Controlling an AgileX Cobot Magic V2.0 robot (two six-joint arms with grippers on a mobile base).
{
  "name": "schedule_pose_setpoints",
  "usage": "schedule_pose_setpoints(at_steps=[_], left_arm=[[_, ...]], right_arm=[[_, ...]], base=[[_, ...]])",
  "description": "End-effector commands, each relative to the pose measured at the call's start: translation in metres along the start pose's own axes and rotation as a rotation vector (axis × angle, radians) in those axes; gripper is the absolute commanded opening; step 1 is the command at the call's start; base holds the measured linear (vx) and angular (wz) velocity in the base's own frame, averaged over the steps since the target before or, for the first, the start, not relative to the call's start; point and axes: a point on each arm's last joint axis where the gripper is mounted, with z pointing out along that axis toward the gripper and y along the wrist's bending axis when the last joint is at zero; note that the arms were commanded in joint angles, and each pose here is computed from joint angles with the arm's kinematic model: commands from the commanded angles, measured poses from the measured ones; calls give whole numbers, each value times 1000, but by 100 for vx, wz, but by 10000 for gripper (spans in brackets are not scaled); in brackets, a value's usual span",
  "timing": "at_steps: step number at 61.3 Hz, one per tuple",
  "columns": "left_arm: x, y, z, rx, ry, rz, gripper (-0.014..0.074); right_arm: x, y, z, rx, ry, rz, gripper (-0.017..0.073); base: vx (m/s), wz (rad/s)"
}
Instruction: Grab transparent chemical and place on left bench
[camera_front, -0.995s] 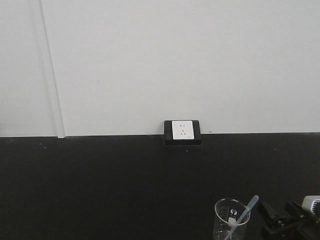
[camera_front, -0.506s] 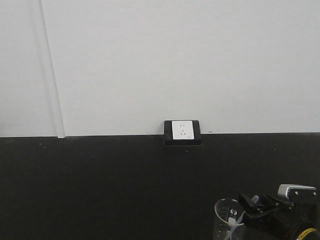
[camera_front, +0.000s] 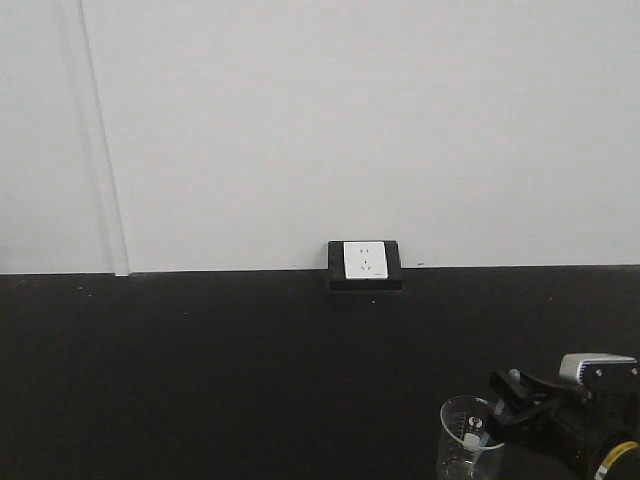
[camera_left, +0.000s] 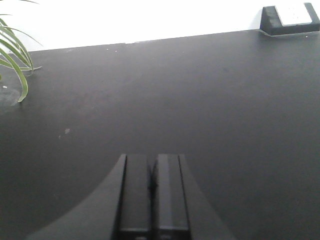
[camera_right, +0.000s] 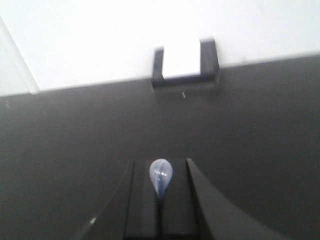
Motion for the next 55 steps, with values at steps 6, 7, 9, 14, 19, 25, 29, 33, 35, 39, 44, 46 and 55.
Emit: schedule_pose_setpoints(at_steps=[6, 7, 9, 14, 19, 25, 29, 33, 35, 39, 44, 46, 55], left_arm=[[-3, 0, -1, -2, -81, -9, -3], [-3, 0, -1, -2, -81, -9, -3], [-3, 0, -1, -2, -81, -9, -3], [-3, 0, -1, -2, -81, -9, -3], [-3, 0, -1, -2, -81, -9, -3], [-3, 0, -1, -2, -81, -9, -3], [-3, 0, -1, -2, -81, -9, -3], [-3, 0, -1, -2, -81, -9, -3], [-3, 0, -1, -2, -81, -9, -3], [-3, 0, -1, -2, -81, -9, -3], [-3, 0, -1, -2, -81, -9, -3], [-3, 0, -1, -2, -81, -9, -3], [-3, 0, -1, -2, -81, -9, -3]], right_arm=[[-69, 25, -26, -48, -184, -129, -7], [-73, 27, -30, -50, -181, -145, -8], [-83, 33, -38, -57, -185, -185, -7], [-106, 49, -65, -58, -170, -283, -6], [-124, 62, -94, -31, -158, -341, -4], [-143, 74, -133, 42, -176, -380, -4], [-151, 78, -157, 116, -183, -418, -4], [-153, 84, -180, 151, -217, -411, -4], [-148, 87, -189, 151, -231, -387, -4], [-134, 89, -200, 139, -231, -366, -4], [-114, 89, -208, 129, -207, -352, -4], [-108, 89, -211, 128, -201, -346, -4], [-91, 91, -219, 106, -205, -328, -4]], base=[[0, 0], [0, 0], [0, 0], [0, 0], [0, 0], [0, 0], [0, 0], [0, 0], [0, 0], [0, 0], [0, 0], [0, 0], [0, 0]])
